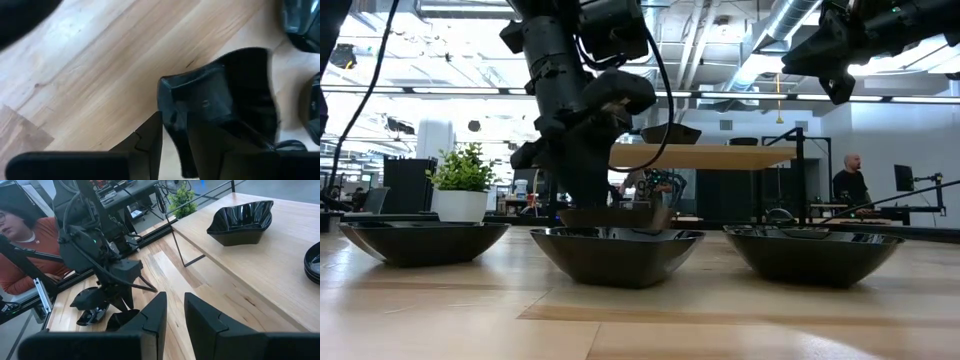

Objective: Pick & Place Mini shaped plates
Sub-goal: Stack the distorted square plate on top of the other distorted square plate on the shelf

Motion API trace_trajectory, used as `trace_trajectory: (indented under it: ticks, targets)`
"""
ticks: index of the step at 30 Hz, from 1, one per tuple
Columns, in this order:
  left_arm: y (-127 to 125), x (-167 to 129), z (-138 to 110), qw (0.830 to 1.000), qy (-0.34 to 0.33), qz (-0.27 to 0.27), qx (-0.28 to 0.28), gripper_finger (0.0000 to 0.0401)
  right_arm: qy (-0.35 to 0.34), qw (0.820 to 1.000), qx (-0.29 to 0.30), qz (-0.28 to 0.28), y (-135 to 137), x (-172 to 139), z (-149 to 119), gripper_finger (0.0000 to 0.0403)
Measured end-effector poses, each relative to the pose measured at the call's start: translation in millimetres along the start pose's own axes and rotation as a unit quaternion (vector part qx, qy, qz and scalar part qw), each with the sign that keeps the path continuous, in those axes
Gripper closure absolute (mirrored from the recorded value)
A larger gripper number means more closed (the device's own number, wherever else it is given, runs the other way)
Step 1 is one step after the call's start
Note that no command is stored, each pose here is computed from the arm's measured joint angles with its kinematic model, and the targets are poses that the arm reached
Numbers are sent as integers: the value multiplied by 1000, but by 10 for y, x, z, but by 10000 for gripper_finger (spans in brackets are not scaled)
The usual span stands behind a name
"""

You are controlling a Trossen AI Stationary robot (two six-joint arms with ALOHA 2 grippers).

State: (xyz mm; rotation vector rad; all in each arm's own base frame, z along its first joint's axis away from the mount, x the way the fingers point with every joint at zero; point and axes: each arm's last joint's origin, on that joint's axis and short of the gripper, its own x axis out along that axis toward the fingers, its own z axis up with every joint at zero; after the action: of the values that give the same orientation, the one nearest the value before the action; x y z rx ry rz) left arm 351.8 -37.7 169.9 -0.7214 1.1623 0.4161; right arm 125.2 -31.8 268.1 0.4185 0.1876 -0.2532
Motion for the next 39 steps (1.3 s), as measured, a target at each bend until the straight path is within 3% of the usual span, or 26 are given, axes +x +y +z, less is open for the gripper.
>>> trace_trajectory:
  ticks: [17, 39]
  targets:
    - [-20, -68, 14, 999, -10, -14, -32, 311, 0, 1000, -1, 0, 0, 0, 0, 339]
    - [9, 165, 16, 1000, 14, -5, -24, 311, 0, 1000, -1, 0, 0, 0, 0, 339]
